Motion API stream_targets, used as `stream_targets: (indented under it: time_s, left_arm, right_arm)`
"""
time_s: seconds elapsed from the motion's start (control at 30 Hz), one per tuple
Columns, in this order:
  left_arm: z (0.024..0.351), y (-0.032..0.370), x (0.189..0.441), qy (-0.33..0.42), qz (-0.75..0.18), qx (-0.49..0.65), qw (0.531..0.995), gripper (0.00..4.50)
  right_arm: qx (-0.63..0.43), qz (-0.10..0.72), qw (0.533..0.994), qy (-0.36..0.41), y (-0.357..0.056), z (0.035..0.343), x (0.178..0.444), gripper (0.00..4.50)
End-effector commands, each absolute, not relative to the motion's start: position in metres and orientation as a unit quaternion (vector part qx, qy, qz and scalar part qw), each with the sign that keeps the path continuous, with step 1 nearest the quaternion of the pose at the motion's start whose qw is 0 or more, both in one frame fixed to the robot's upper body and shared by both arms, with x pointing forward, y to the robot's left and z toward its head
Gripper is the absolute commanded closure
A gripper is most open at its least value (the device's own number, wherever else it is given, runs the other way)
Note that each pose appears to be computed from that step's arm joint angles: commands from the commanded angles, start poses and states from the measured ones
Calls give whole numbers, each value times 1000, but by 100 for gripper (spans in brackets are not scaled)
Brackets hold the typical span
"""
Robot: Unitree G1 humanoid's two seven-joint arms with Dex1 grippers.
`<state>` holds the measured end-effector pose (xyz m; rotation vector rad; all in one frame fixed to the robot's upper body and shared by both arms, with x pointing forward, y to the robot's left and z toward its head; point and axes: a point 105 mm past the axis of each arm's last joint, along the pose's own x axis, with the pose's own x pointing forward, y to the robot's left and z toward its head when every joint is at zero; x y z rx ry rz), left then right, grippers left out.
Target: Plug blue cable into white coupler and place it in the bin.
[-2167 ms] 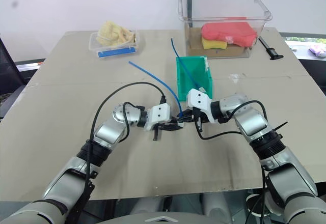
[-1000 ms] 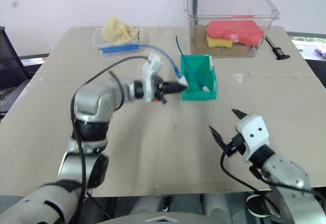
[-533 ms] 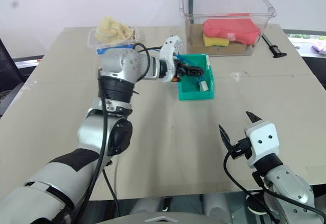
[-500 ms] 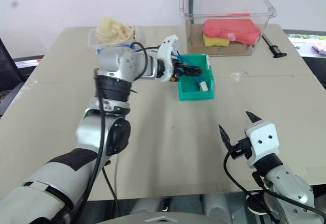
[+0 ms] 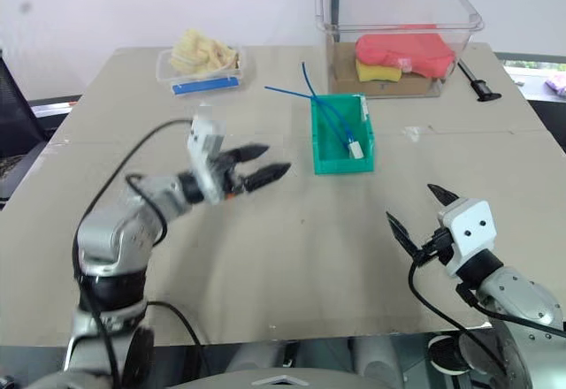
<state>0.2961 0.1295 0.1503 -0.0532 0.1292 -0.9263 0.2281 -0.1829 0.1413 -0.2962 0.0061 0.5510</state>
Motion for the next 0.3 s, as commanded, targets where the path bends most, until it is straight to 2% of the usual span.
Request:
stream_targets:
  time_s: [0.03, 0.1, 0.3]
  left_arm:
    - [149, 148, 274, 35, -450, 13, 893, 3]
    - [135, 165, 259, 53, -441, 29, 896, 3]
    - [109, 190, 235, 92, -427, 28, 899, 3]
  right_arm:
    - [-160, 291, 943, 11, -203, 144, 222, 0]
    - [-172, 300, 937, 46, -220, 133, 215, 0]
    - [-183, 313, 928, 86, -240, 121, 204, 0]
